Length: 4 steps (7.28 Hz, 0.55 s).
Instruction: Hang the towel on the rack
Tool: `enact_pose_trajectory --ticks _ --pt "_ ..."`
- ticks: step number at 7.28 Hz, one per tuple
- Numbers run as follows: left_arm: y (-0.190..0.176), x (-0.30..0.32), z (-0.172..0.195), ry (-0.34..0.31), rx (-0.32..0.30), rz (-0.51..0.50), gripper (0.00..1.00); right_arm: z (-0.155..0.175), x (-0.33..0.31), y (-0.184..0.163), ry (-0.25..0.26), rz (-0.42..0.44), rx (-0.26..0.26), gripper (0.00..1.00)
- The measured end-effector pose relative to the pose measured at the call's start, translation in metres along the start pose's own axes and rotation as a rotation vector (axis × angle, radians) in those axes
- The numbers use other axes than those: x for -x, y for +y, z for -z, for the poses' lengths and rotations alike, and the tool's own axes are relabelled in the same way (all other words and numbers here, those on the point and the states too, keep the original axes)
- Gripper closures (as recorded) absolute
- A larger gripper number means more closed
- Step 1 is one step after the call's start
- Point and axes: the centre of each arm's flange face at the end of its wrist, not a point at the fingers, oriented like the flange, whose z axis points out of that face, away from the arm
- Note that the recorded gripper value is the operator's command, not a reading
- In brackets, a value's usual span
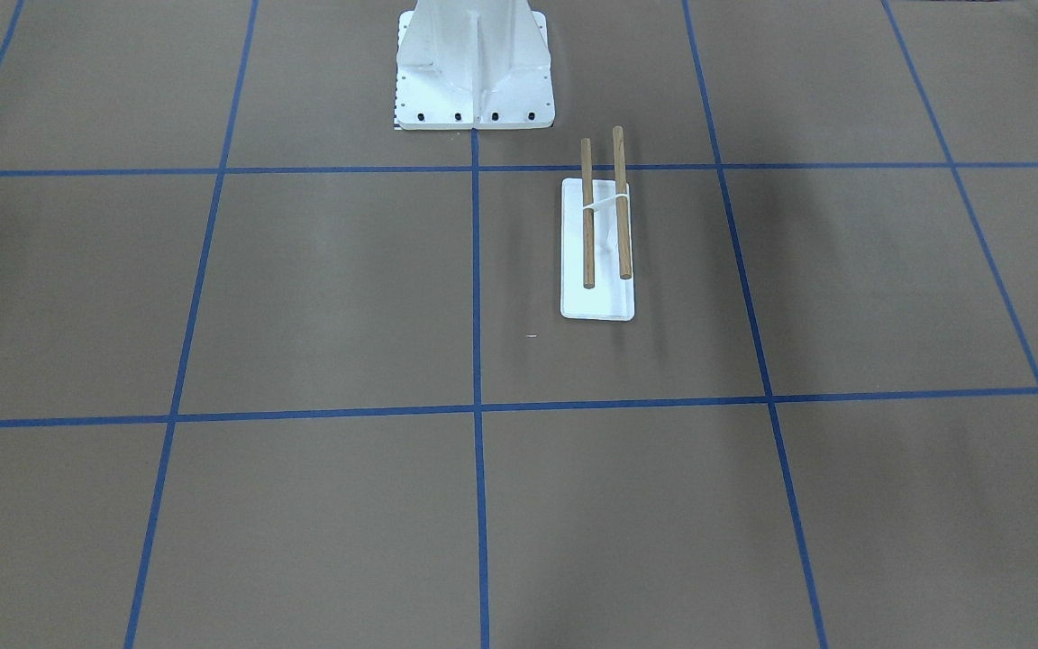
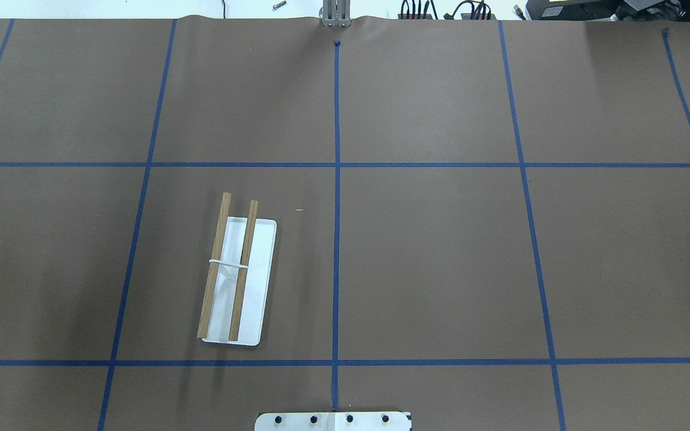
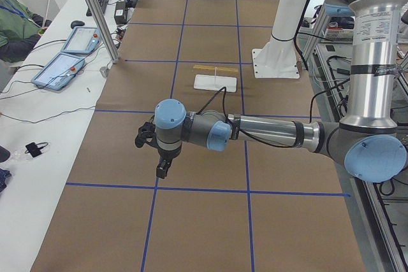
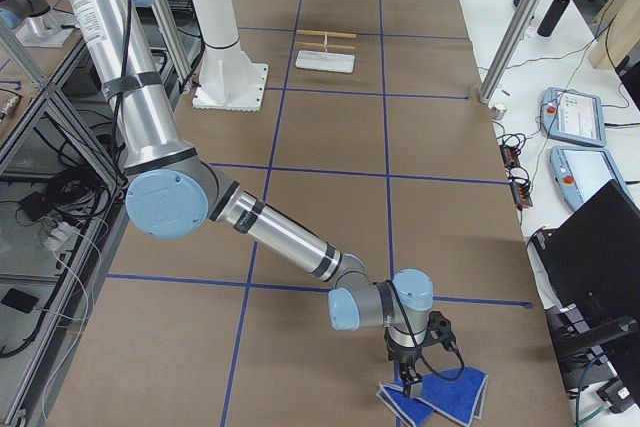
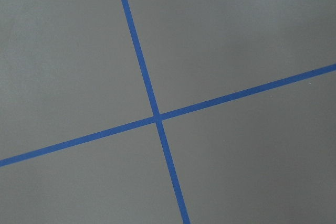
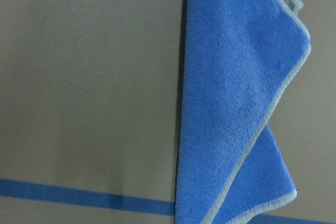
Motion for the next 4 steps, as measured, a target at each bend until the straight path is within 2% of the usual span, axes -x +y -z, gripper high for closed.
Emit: enact_pose_trajectory --ticks 3,4 --pt "0.0 0.001 -0.001 0.0 0.001 0.001 0.01 -0.011 -0.004 0.01 -0.003 -0.013 0.027 0.2" --pt "0.0 0.0 0.0 0.0 0.001 0.0 0.01 -0.014 -0.005 0.013 0.0 -0.016 0.035 0.4"
